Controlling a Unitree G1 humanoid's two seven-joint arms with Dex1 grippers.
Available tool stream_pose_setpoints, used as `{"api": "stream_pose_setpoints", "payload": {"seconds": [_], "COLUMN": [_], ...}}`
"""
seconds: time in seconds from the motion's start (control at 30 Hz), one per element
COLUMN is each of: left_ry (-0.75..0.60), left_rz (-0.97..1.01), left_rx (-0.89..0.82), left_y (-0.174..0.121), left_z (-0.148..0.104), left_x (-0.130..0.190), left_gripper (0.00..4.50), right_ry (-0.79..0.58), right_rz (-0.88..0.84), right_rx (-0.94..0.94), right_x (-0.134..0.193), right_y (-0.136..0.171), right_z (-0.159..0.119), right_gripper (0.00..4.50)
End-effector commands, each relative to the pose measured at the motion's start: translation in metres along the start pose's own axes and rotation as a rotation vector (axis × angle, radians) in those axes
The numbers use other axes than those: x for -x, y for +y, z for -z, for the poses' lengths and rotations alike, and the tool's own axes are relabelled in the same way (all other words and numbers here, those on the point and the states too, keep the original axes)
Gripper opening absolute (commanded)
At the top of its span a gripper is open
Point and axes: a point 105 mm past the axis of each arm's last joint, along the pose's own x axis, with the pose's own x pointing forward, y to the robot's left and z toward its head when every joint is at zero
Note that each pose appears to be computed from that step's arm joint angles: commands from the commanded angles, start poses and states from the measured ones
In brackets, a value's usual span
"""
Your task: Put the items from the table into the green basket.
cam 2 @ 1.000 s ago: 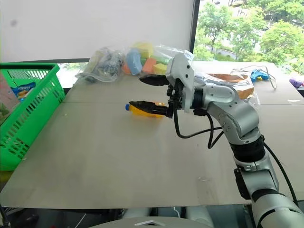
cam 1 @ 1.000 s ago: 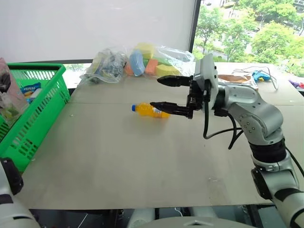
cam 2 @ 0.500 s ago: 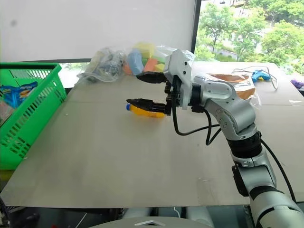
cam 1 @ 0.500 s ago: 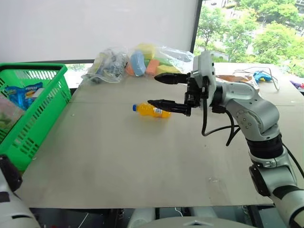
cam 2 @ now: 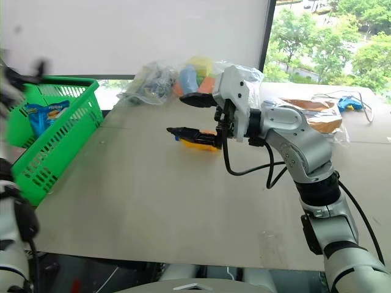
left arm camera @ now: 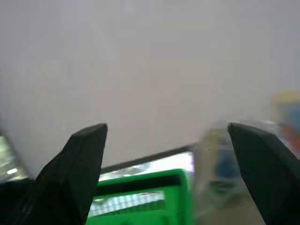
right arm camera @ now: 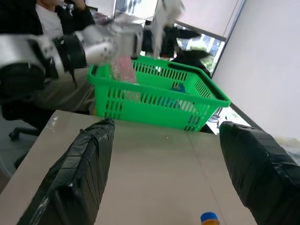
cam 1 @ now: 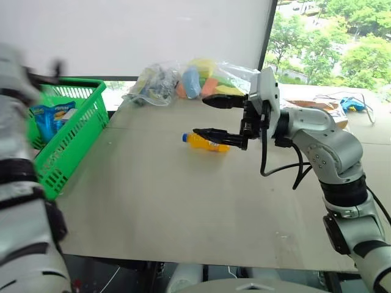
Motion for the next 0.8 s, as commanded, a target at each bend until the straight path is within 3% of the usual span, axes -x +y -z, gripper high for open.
{"api": "stream_pose_setpoints", "payload": {"seconds": [0.03,0.13,0.33,0.6,0.8], "left_ry": [0.087,0.21,0.27,0.447,0.629], "left_rz": [0.439,0.645,0.874,0.972,0.974], "left_rx": [-0.039,-0.047,-0.203,-0.4,-0.489], "left_y": [-0.089,-0.124,-0.16,-0.183,-0.187], "left_z": [-0.008,0.008,0.003,0.027,0.056], "left_x": [0.005,0.01,-0.013,-0.052,-0.058], "left_gripper": [4.34,4.34,4.34,4.34,4.34], "right_ry": [-0.008,0.026,0.148,0.427,0.447], "right_rz": [0.042,0.055,0.107,0.258,0.278], "right_rx": [0.033,0.036,0.025,0.018,0.002], "right_x": [0.01,0.016,0.041,0.093,0.1], "right_y": [-0.006,-0.006,-0.002,-0.008,-0.002], "right_z": [-0.01,-0.006,0.011,0.045,0.044], "right_gripper": [3.81,3.81,3.81,3.81,3.81]}}
